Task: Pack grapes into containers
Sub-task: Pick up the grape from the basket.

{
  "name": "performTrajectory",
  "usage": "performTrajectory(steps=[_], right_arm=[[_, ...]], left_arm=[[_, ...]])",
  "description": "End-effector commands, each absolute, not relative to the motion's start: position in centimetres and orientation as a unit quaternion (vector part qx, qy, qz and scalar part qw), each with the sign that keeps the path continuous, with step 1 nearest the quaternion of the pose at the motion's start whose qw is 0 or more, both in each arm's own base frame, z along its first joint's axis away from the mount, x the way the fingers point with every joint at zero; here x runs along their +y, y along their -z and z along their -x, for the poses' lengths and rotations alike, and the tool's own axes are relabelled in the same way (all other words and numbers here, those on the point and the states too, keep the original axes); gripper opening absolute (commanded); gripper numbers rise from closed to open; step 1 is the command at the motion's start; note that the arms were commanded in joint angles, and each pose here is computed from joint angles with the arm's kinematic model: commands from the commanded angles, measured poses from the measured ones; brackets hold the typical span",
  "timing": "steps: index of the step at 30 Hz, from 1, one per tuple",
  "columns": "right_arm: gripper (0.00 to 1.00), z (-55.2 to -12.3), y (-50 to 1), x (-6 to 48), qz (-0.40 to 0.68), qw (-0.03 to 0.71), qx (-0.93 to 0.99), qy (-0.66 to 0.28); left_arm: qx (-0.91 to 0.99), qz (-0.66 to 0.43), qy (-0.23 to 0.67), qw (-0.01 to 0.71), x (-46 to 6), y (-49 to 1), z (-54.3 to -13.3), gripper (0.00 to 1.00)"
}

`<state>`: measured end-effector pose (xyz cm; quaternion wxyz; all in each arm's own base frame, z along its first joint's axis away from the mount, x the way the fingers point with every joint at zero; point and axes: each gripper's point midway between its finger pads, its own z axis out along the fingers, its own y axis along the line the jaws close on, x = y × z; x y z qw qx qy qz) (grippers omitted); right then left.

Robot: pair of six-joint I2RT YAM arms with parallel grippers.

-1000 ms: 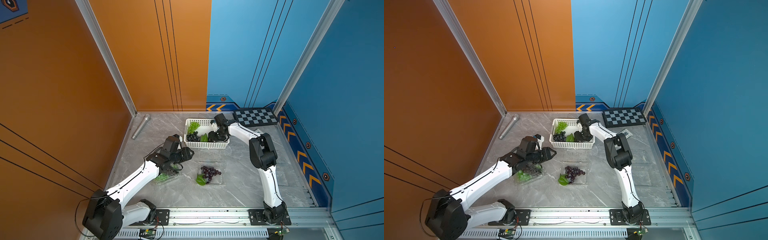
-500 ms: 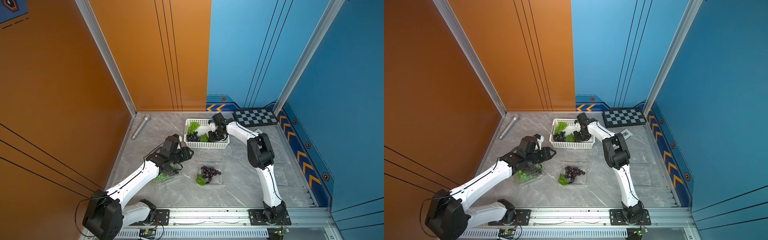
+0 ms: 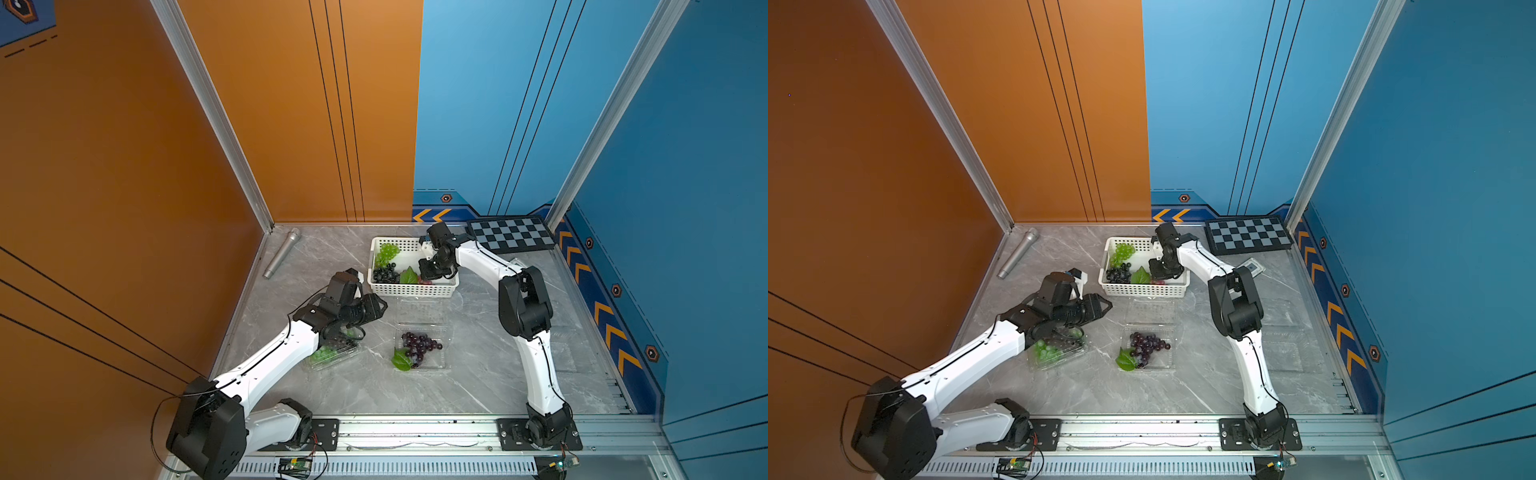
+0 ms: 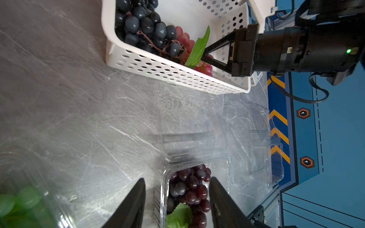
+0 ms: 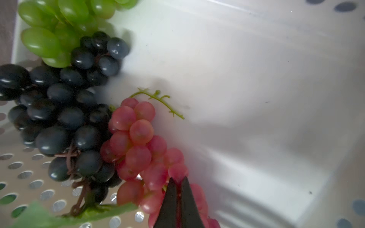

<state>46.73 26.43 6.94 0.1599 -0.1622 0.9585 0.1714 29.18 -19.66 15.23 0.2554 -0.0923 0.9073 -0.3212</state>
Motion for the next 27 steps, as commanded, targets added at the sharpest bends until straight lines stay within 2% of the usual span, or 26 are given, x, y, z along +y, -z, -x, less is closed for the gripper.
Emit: performTrajectory(steps=[1, 15, 27], right_arm=[[0.00, -47.0, -11.7, 25.3, 0.162, 0.203, 0.953, -0.158], [0.00, -46.8, -18.4, 23.7, 0.156, 0.289, 0.933, -0.145], [0.00, -45.2, -23.7, 24.1, 0.164, 0.336, 0.911, -0.176]], left_arm=[[0.907, 0.097, 0.323, 0.251, -19.5, -15.0, -29.2, 0.53], [0.906, 0.099, 0.324, 0.254, -19.4, -15.2, -29.1, 0.53], [0.905, 0.101, 0.323, 0.260, -19.2, -15.5, -29.0, 0.53]])
